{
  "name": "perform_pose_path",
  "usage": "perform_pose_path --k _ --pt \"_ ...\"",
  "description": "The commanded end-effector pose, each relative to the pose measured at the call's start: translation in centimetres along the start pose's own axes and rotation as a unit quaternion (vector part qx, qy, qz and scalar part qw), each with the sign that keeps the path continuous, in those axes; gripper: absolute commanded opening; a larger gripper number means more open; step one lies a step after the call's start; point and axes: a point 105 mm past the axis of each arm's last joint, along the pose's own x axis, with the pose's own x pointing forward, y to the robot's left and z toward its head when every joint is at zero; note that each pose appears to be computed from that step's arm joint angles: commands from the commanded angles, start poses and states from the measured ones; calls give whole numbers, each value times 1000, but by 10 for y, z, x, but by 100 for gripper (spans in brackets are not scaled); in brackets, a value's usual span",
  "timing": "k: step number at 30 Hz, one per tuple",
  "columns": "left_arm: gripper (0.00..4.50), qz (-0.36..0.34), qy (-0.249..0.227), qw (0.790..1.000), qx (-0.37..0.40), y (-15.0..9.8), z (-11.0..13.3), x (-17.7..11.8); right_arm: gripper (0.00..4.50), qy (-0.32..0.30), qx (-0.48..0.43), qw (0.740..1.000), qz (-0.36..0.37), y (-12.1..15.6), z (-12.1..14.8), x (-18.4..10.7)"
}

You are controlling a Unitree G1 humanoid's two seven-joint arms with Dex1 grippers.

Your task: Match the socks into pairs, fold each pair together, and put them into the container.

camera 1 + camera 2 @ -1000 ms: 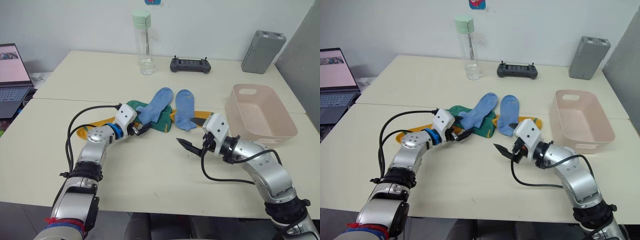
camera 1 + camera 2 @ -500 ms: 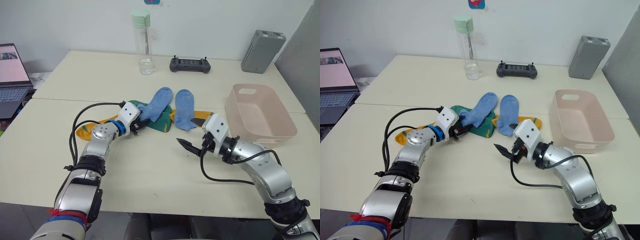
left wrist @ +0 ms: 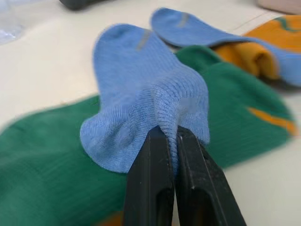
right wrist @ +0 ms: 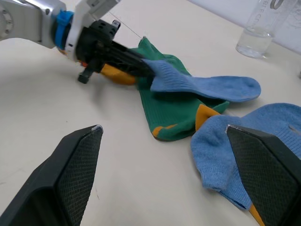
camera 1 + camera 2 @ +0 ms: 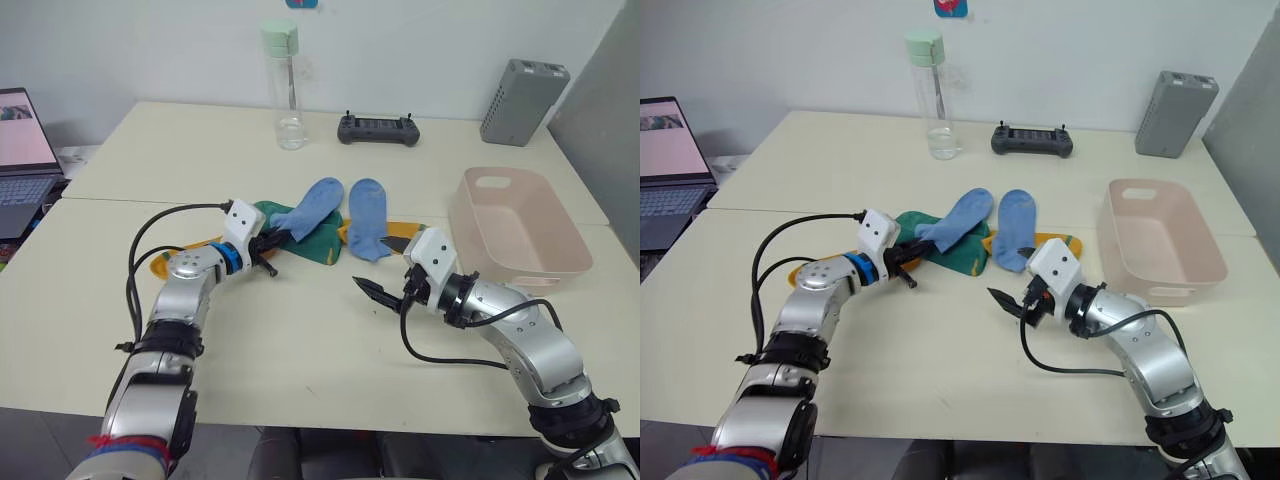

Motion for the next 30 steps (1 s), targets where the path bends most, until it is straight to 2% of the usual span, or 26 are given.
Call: perform_pose_path --k 1,6,11,12,13,18,21,22,26,28,30 --pt "3 -138 31 990 -4 -61 17 -27 450 -16 -18 1000 -15 -11 12 -12" --pt "3 -254 81 963 -37 -120 20 -47 450 3 -15 1000 -22 -19 5 -27" --pt "3 -273 90 957 -45 -142 10 -29 450 44 4 998 53 0 -5 -44" --pt "53 -281 93 954 -49 -144 8 -30 450 49 5 997 60 1 -5 -46" --pt "71 -283 95 953 -54 -146 6 -29 450 54 5 996 65 2 -5 -47" --pt "237 -285 96 951 -72 -151 -1 -29 450 74 18 994 85 7 -11 -52" --pt "335 -287 92 949 -91 -136 9 -42 450 85 36 991 100 18 -17 -55" --pt "364 -277 84 952 -95 -123 16 -45 450 90 39 989 106 22 -20 -56" --pt "364 -211 59 974 -64 -75 31 -41 450 120 28 982 141 38 -33 -58" --pt "364 -159 50 985 -34 -49 32 -28 450 126 23 980 155 43 -38 -55" --pt "364 -77 45 996 0 -19 28 -3 450 132 22 977 168 47 -45 -48"
